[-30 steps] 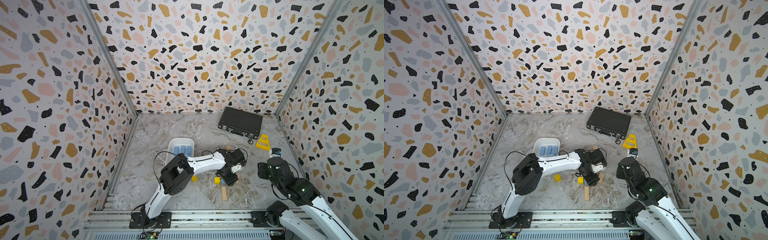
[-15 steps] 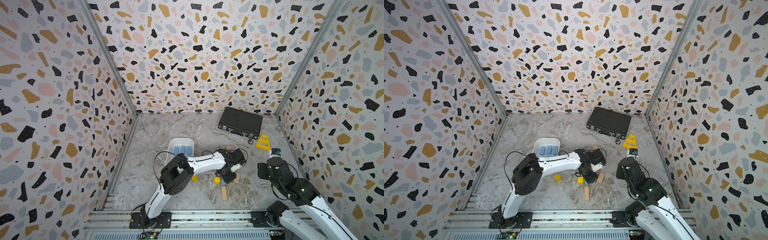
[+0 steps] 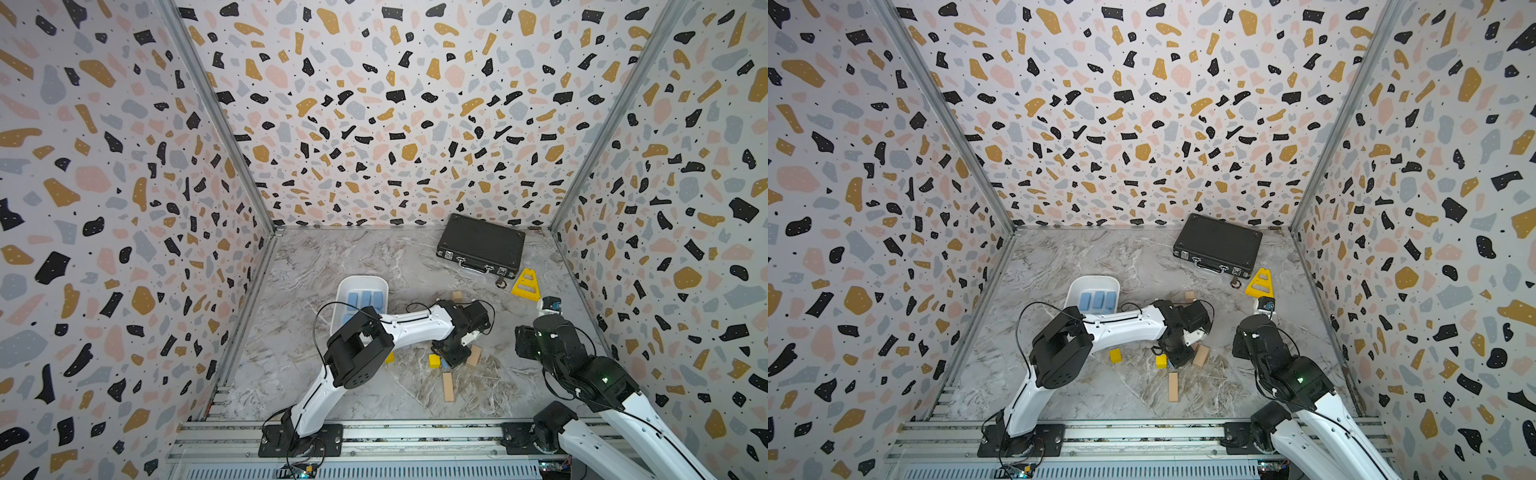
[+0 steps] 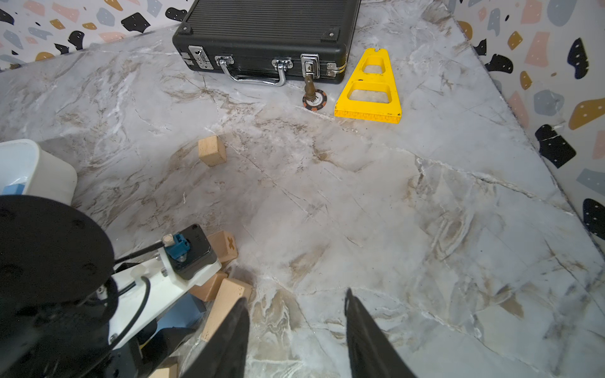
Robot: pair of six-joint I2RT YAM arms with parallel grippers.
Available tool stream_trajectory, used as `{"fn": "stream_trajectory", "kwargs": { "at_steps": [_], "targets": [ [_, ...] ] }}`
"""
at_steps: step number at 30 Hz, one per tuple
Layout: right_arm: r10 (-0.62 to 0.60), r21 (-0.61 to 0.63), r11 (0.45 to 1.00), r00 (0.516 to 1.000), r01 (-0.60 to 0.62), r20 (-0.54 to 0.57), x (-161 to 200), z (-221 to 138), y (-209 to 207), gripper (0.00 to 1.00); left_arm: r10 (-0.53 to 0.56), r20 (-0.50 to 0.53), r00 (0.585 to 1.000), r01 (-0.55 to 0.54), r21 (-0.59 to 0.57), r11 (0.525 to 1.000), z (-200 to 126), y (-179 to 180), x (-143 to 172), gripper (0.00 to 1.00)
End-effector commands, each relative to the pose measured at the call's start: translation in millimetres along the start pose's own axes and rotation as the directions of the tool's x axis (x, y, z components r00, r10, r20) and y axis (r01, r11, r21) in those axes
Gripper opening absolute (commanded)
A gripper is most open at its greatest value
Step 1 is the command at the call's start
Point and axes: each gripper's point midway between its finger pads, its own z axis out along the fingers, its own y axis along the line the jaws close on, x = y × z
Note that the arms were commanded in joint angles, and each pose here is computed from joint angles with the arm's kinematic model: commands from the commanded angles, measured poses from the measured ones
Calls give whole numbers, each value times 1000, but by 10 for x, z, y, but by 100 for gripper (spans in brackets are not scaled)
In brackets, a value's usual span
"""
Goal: Pick out the blue building blocks
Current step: Pick up the building block from the center of the board, then place the building block in the storage box.
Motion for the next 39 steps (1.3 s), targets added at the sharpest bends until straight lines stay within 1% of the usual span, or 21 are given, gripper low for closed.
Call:
{"fn": "stream_trajectory", "kwargs": {
  "at_steps": [1,5,9,12,14,18,20,23,26,29,31,34,36,39],
  "targets": [
    [0,27,1000,1000,0,-5,31,13,-57,50,-7,-52,999,6,-19,1000,128,29,83,46],
    [-4,26,1000,1000,4,-2,24,8,-56,50,5,-57,998,-7,-31,999,145,52,101,38],
    [-6,29,1000,1000,6,0,22,8,-63,50,38,-41,998,-39,-40,998,47,61,68,31],
    [-10,31,999,1000,10,2,17,8,-64,50,91,-9,996,-92,-35,995,-148,53,17,30],
    [-15,31,999,1000,15,6,11,13,-62,50,141,23,990,-140,-25,990,-346,32,-10,30],
    [-22,24,999,1000,22,17,-18,28,-38,50,271,67,960,-269,-43,962,-755,46,11,30],
    [-31,23,999,999,31,14,-29,33,-24,50,330,77,941,-330,-14,944,-958,55,110,31],
    [-44,25,999,999,43,7,-36,49,-7,50,381,76,921,-384,30,923,-1179,148,329,31],
    [-51,20,999,999,51,1,-44,80,26,49,410,72,909,-415,76,907,-1342,338,614,32],
    [-54,7,999,999,54,-4,-58,116,80,49,469,69,881,-474,114,873,-1475,563,940,31],
    [-52,-2,999,999,52,-9,-67,138,115,49,491,62,869,-495,105,863,-1505,766,1128,31],
    [-41,-12,999,999,40,-15,-66,165,153,48,506,6,863,-505,63,861,-1446,1106,1391,31],
    [-33,-19,999,999,33,-19,-57,187,174,48,500,-21,866,-499,50,865,-1379,1285,1528,31],
    [-28,-31,999,999,27,-22,-56,214,210,48,456,10,890,-455,58,888,-1345,1477,1630,31]
  ]
}}
